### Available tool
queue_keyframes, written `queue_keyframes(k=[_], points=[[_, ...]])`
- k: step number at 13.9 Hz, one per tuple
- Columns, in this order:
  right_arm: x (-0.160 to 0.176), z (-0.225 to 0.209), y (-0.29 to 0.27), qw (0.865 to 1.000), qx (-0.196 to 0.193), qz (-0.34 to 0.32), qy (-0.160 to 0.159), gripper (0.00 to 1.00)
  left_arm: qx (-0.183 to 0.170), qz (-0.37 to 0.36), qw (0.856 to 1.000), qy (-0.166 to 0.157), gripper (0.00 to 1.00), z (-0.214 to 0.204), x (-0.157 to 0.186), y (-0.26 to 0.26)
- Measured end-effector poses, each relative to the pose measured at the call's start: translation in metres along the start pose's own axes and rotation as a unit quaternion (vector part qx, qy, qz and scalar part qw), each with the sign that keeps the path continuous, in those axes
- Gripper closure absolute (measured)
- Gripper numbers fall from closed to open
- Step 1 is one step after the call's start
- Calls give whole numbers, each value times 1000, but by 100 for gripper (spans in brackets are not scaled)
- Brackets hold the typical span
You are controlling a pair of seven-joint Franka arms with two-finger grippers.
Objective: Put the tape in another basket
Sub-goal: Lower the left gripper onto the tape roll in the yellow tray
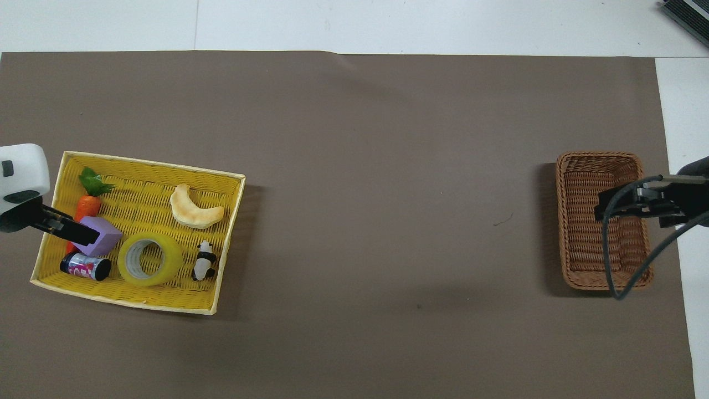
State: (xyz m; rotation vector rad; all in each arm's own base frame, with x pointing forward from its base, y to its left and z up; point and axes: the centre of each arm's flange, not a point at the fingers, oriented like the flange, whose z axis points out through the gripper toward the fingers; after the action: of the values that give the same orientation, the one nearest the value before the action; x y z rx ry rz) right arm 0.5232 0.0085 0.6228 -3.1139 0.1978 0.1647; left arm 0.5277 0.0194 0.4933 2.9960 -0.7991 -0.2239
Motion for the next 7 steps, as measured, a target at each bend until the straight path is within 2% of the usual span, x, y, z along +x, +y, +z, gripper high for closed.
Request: queue_keyframes(k=[4, 7], points=[[0, 0, 0, 1000, 0, 0, 0, 0, -5, 59, 998, -4, 0, 50, -2, -5], [0, 0, 0, 1000, 0, 0, 0, 0, -18, 86, 996, -15, 0, 94, 10, -9]])
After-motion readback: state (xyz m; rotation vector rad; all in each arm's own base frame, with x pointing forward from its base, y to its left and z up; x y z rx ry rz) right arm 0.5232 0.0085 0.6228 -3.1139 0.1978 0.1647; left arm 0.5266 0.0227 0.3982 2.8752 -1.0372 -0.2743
